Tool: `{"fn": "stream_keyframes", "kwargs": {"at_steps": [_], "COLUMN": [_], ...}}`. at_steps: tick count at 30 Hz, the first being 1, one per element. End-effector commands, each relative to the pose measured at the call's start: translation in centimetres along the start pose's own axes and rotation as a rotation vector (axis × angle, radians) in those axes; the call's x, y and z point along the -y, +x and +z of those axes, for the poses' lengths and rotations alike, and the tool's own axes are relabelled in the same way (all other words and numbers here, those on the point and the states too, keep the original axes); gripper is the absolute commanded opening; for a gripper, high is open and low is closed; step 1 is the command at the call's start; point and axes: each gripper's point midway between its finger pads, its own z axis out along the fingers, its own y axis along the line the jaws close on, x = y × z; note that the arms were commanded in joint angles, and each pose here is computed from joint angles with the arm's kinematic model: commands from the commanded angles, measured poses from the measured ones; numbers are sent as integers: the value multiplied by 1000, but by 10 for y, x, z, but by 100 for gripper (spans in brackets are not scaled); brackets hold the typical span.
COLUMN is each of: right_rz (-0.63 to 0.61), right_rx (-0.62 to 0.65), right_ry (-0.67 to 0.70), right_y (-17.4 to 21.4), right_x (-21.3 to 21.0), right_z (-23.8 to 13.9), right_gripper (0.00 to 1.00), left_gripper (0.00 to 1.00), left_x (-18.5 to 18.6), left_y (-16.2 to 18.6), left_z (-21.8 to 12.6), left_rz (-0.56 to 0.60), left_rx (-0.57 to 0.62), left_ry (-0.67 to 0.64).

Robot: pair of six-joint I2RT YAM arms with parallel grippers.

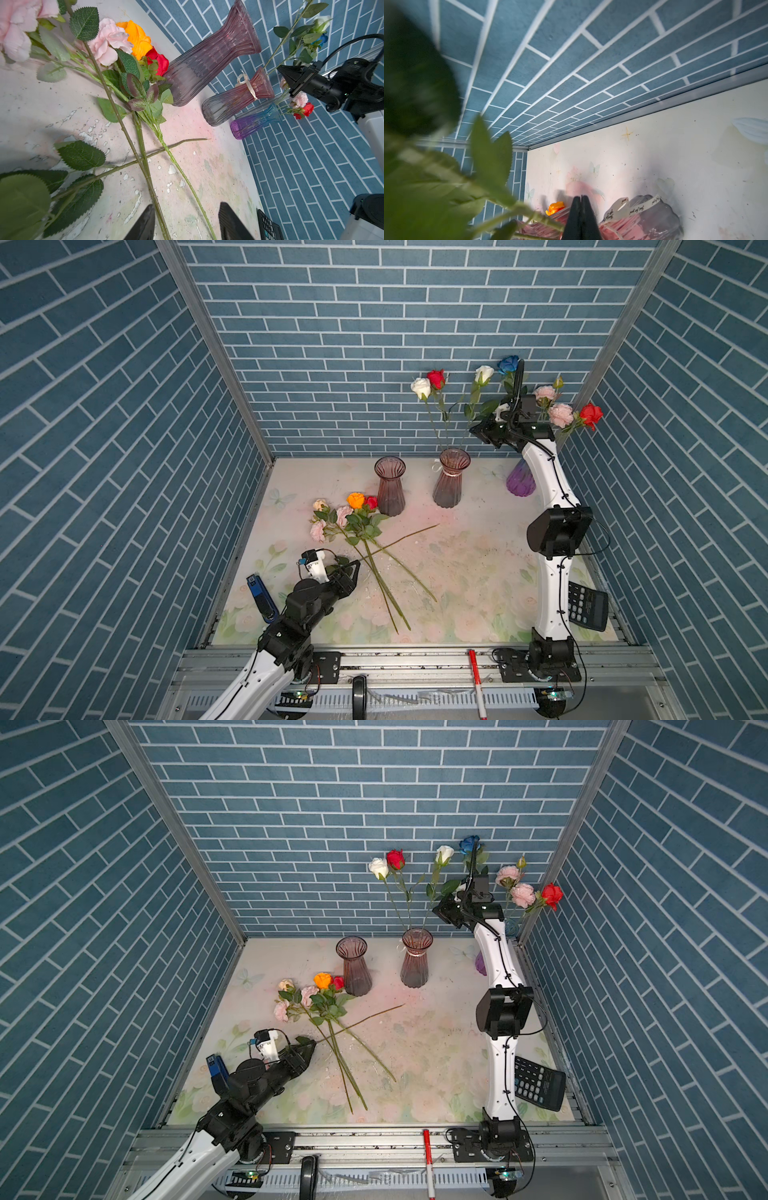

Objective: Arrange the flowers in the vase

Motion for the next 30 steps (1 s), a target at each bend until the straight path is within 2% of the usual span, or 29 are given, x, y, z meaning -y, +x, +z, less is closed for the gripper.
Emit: {"fn": "stream_keyframes", "kwargs": {"at_steps": [1,15,19,24,30], "right_rz": [18,-11,-5,-6,-57], "right_rx": [5,-53,-62,-32,55], "right_ry": [9,-204,-190,-113,-4], "right_y": [0,13,15,11,1], "right_x": [-2,-51,-49,-36,-27], "right_z": [0,16,15,3,-44], "right_gripper": [3,5,6,15,19], "left_gripper": [52,52,52,51,52], "left_x": [5,3,3,1,1], "left_y": [-5,-6,-6,-6,-6], "left_z": [-4,-6,-7,-11,-15], "left_rz": [17,20,25,31,45], "left_rx": [4,1,-1,0,1], "left_ry": [0,-9,-13,-20,-28]}}
